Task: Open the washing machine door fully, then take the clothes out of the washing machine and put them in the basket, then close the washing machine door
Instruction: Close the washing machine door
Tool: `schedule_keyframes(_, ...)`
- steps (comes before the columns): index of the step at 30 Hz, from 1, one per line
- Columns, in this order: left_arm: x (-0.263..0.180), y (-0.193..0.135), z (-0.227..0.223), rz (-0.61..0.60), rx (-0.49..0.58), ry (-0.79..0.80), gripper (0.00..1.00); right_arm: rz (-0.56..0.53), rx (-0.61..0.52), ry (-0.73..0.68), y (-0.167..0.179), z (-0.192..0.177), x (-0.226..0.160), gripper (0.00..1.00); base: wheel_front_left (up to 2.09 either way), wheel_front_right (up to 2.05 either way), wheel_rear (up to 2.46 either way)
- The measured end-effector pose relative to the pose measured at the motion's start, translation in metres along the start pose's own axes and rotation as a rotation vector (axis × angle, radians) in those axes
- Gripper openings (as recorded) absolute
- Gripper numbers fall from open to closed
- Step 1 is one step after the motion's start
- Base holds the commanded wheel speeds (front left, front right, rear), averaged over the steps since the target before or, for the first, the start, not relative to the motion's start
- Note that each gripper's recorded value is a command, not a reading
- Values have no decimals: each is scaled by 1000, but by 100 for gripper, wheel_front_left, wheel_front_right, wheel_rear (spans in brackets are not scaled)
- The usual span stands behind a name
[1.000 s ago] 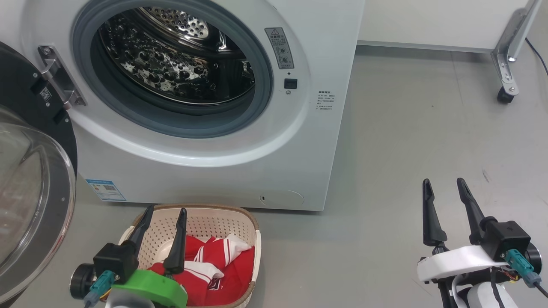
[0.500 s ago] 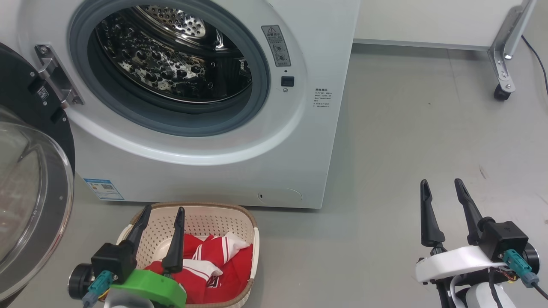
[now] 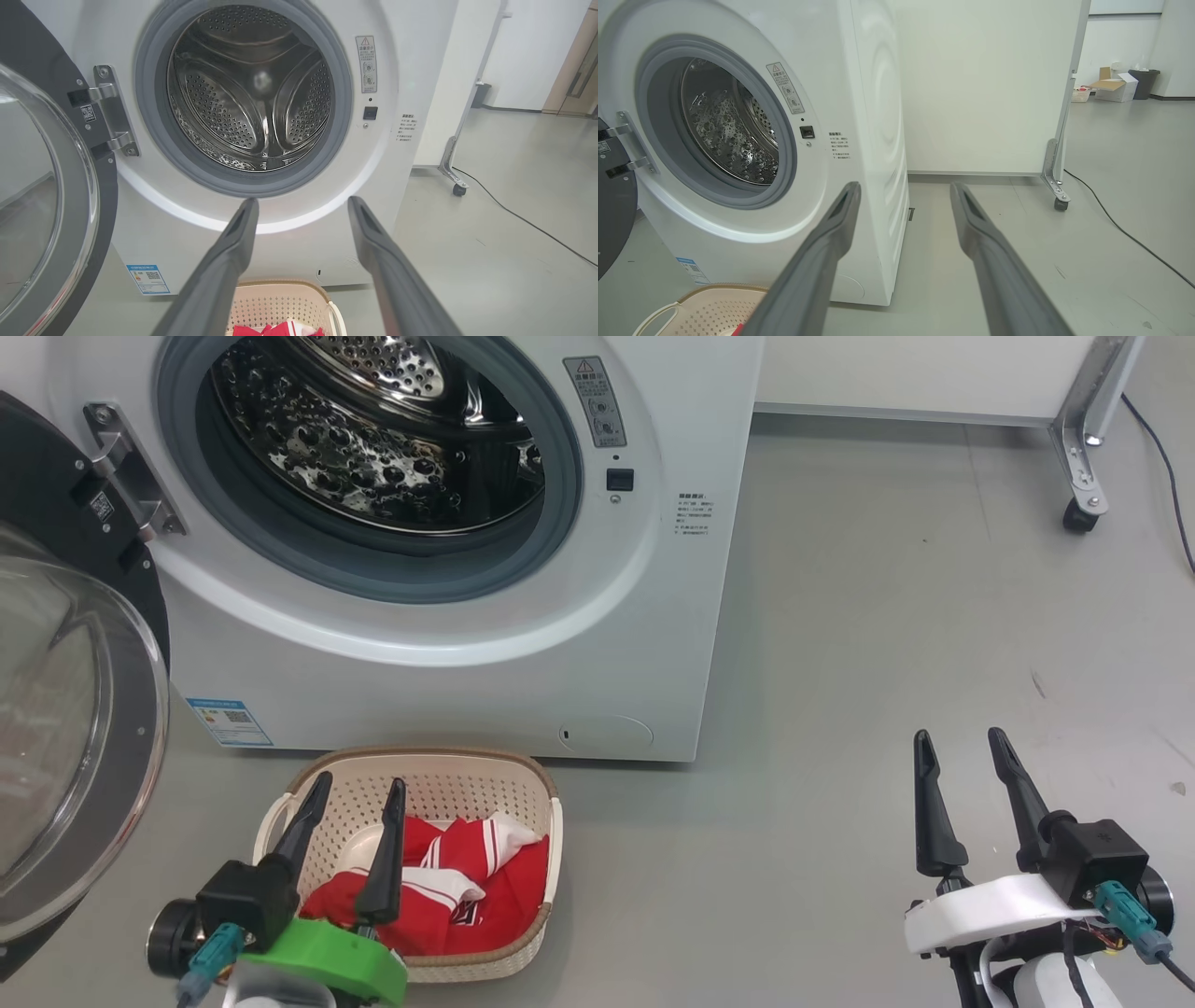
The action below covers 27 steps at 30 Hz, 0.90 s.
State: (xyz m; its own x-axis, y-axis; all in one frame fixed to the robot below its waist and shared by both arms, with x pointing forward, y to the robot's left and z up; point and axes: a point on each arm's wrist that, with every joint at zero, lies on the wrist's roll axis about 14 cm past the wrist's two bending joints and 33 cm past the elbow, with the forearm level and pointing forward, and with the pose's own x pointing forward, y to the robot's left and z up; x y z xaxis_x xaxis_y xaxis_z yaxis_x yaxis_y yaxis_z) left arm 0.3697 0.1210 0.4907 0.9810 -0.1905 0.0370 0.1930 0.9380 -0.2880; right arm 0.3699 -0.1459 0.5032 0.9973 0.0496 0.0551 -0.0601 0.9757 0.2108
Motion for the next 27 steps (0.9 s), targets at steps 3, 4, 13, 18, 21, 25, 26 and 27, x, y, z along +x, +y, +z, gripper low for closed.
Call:
schedule_keyframes(3,1,1,9,5,4,-29,100,1,0,0,0,0,0,100,-120,120,0)
schedule_keyframes(4,1,1,9,6,8,-29,100,1,-1,0,0,0,0,100,-112,112,0)
schedule_keyframes(13,-3,3,11,14,15,-34,100,20,0,2,6,-1,1,100,-87,87,0)
schedule_keyframes(18,-5,4,8,19,14,-24,100,24,1,8,8,-3,2,100,-60,60,0)
schedule_keyframes(21,-5,4,7,17,19,-22,100,25,1,10,8,-3,2,100,-46,46,0)
schedule_keyframes(25,-5,4,6,17,18,-20,100,24,2,15,8,-5,3,100,-32,32,0)
schedule_keyframes(26,-5,4,6,18,18,-19,100,24,2,16,7,-5,3,100,-21,21,0)
schedule_keyframes(27,-5,4,6,18,18,-18,100,24,2,17,7,-6,3,100,-21,24,-3)
